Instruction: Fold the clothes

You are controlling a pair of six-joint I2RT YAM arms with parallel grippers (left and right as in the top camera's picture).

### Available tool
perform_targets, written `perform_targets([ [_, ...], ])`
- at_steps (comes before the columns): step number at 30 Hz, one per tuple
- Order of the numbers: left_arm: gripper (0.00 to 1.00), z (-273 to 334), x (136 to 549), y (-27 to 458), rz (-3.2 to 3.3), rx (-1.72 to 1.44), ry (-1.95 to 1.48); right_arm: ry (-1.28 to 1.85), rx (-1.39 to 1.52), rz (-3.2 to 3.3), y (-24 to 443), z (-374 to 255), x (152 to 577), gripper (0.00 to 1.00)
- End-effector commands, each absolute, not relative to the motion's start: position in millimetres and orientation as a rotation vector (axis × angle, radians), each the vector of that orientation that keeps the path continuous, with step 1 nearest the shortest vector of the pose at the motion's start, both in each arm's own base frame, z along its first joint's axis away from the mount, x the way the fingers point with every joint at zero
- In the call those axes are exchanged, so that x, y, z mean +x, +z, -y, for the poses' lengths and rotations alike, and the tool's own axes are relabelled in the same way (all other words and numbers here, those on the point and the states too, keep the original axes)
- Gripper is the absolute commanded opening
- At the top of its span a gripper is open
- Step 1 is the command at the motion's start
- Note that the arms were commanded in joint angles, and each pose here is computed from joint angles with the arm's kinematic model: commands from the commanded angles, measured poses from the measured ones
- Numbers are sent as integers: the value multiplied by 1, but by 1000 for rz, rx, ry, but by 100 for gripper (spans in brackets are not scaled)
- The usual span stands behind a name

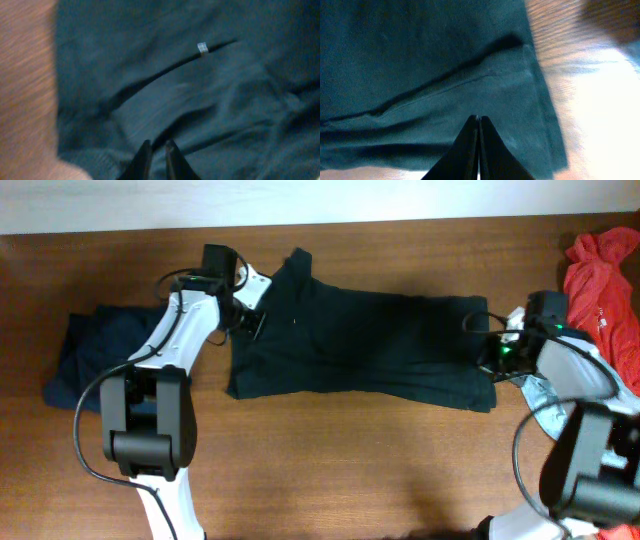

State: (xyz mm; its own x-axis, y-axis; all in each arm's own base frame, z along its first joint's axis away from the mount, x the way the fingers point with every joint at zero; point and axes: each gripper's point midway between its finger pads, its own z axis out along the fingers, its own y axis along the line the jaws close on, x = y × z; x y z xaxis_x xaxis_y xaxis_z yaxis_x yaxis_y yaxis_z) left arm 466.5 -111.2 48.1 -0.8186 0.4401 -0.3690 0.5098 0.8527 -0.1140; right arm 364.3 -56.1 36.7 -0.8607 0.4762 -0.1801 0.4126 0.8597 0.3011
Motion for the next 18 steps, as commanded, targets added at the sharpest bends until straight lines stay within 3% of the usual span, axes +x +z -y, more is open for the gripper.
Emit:
perform_targets([
  [1, 6, 138, 459, 33, -2619, 971, -349, 418, 636, -2838, 11, 38, 371, 4],
  [10, 0, 140, 448, -21, -2725, 990, -381, 246, 630, -2803, -15, 57, 390, 4],
  [14, 1, 139, 444, -31, -2756, 979, -390, 91, 642, -2766, -14, 77, 396, 4],
  [18, 0, 136, 445, -32, -2762, 974, -363, 125, 625, -2767, -6, 73, 398, 4],
])
